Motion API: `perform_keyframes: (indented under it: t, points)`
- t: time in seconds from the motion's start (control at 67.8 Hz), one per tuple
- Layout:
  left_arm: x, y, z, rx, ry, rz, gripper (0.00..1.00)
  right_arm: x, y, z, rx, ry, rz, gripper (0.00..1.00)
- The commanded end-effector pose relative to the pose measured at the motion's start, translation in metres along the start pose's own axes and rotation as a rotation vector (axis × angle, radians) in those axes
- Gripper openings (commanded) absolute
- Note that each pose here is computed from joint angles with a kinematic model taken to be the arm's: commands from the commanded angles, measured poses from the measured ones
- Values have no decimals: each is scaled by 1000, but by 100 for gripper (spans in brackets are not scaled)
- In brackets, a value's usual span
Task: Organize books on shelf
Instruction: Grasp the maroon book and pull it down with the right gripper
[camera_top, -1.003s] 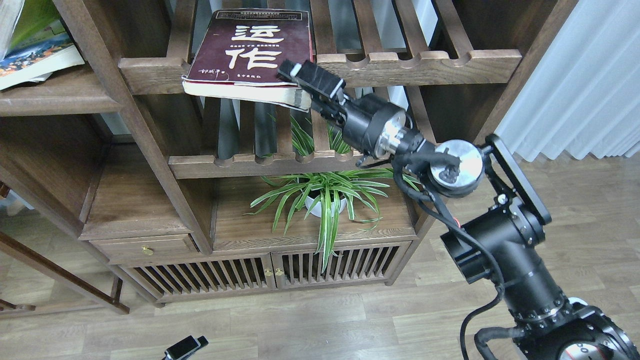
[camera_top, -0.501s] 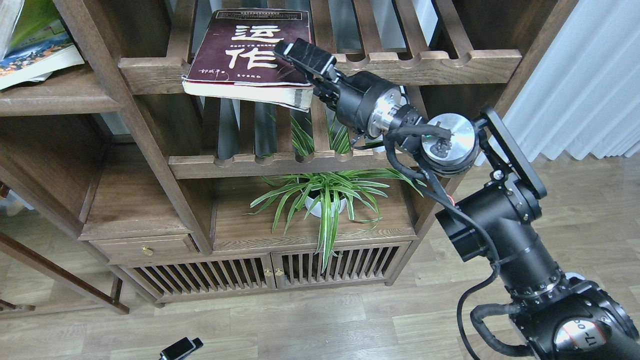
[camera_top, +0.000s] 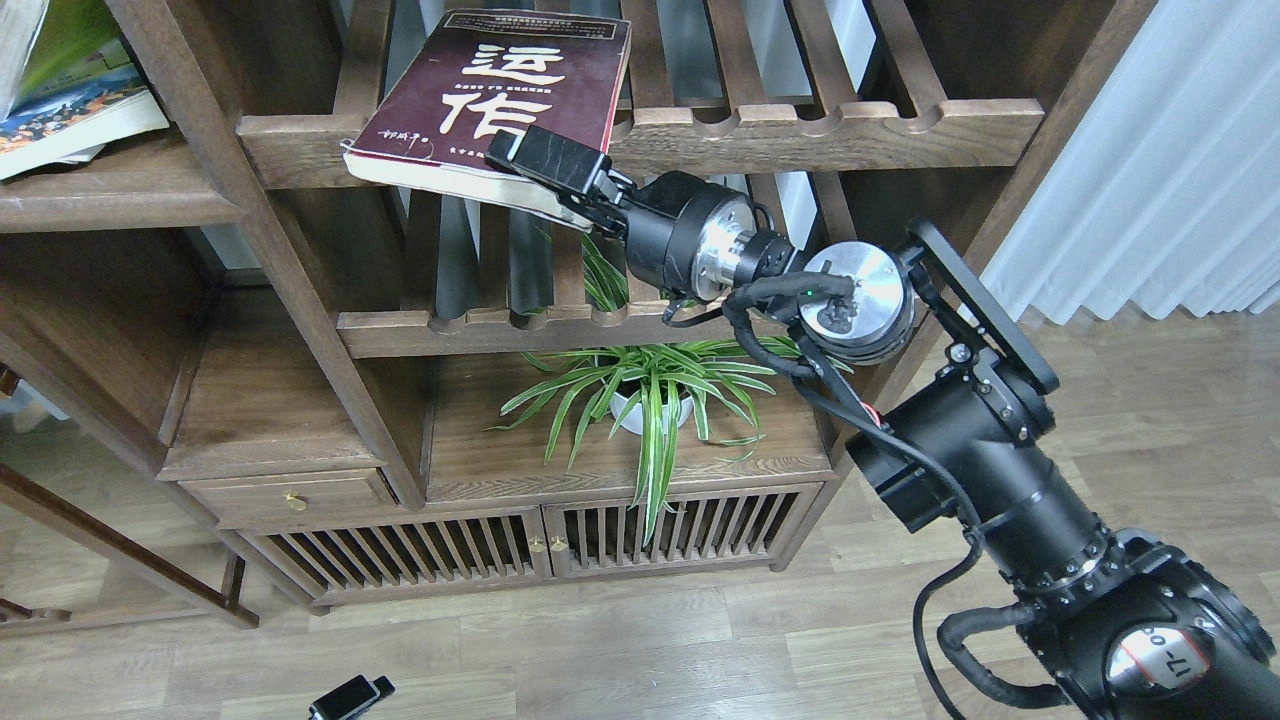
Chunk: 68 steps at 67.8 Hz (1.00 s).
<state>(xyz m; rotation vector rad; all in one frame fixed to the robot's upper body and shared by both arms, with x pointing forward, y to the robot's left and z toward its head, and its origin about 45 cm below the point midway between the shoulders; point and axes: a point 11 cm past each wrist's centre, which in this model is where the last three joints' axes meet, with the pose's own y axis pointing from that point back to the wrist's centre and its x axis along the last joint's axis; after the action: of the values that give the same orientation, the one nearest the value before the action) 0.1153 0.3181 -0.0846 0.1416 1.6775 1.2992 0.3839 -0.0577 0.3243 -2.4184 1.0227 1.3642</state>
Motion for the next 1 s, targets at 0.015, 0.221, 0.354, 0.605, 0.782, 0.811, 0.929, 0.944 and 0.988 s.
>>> perform_keyframes:
  t: [0.015,0.221,0.354,0.605,0.782,0.811,0.929,0.944,0.988]
  points:
    - [2,1,-1,-1,2,3,100,-3,4,-9,26,1,-35,40]
    - [3,3,2,-14,13,4,100,-3,8,-15,35,-4,-61,16]
    - [4,5,8,-32,19,3,100,1,10,-7,15,1,-99,3]
    - [-2,5,15,-60,40,-19,100,16,22,0,36,-38,-157,2]
    - [-11,4,25,-97,67,-55,100,25,46,8,93,-67,-310,2]
    - [-12,4,26,-101,70,-59,100,25,49,11,96,-73,-330,2]
    - [-15,3,29,-109,71,-67,100,26,63,28,105,-122,-434,2]
    - [-16,3,30,-110,71,-68,100,28,65,33,106,-134,-449,2]
    - [-19,2,30,-108,70,-74,100,33,71,42,112,-148,-480,1]
